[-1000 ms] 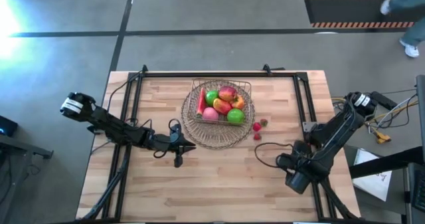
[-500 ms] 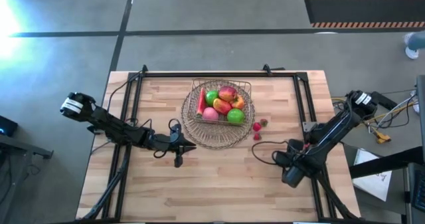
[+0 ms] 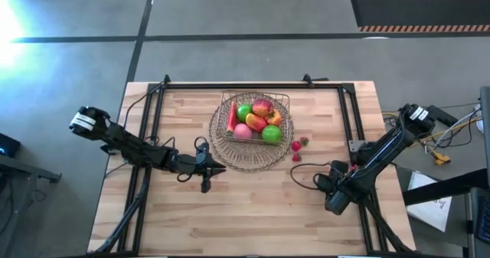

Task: Build produce basket
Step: Put the green lime into the gold wire basket

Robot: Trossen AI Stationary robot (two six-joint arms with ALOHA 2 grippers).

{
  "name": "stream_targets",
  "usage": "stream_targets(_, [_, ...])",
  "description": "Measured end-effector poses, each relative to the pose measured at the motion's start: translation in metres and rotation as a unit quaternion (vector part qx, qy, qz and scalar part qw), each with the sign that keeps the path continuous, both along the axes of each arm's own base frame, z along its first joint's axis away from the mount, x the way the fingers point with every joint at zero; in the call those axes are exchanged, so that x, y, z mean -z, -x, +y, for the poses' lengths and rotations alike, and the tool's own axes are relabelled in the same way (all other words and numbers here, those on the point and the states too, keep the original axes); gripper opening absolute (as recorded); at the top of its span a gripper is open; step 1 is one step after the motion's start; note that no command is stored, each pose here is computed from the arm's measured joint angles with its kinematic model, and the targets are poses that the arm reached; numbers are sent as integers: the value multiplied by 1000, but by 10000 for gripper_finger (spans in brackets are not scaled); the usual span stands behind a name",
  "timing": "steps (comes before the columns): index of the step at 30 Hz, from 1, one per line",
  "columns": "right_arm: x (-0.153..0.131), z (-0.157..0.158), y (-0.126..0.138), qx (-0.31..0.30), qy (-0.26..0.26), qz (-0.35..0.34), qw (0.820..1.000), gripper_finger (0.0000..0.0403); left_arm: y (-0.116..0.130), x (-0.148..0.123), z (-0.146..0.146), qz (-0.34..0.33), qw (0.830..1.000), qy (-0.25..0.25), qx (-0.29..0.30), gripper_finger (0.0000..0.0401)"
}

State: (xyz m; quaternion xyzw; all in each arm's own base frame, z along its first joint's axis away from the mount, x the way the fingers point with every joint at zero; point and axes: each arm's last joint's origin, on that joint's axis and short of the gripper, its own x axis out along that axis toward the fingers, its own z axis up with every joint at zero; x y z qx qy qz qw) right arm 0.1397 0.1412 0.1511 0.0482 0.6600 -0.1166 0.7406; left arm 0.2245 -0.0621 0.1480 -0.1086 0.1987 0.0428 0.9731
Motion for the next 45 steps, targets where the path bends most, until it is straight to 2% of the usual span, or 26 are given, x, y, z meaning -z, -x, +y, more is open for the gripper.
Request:
stream_targets(6, [-5,6,-8,-3,-18,-36,999,230,0,0,0,-1,1000,1,0,38])
stream_targets(11, [-10,11,-33,-26,-18,-171,985,234,0,0,0,-1,1000,1,0,38])
stream_targets(15, [-21,8,-61,-73,10,-288,955,232,-1,-1,0,-2,1000,1,0,38])
stream_targets(21, [-49,-16,-108,-128,84,-429,890,233,0,0,0,0,1000,0,0,38])
stream_targets(25, [-70,-52,-136,-101,143,-484,858,235,0,0,0,0,1000,0,0,38])
stream_targets(27, [-81,-76,-148,-63,167,-493,851,235,0,0,0,0,1000,0,0,38])
stream_targets(30, [-92,-115,-158,16,184,-499,847,234,0,0,0,0,1000,0,0,38])
stream_targets(32, [-96,-140,-161,73,168,-496,849,235,0,0,0,0,1000,0,0,38])
stream_targets(37, [-95,-191,-160,154,45,-448,880,236,0,0,0,0,1000,1,0,38])
stream_targets(41, [-88,-210,-167,166,-28,-419,892,236,0,0,0,0,1000,1,0,38])
stream_targets(45, [-78,-216,-183,159,-39,-403,900,236,0,0,0,0,1000,0,0,38])
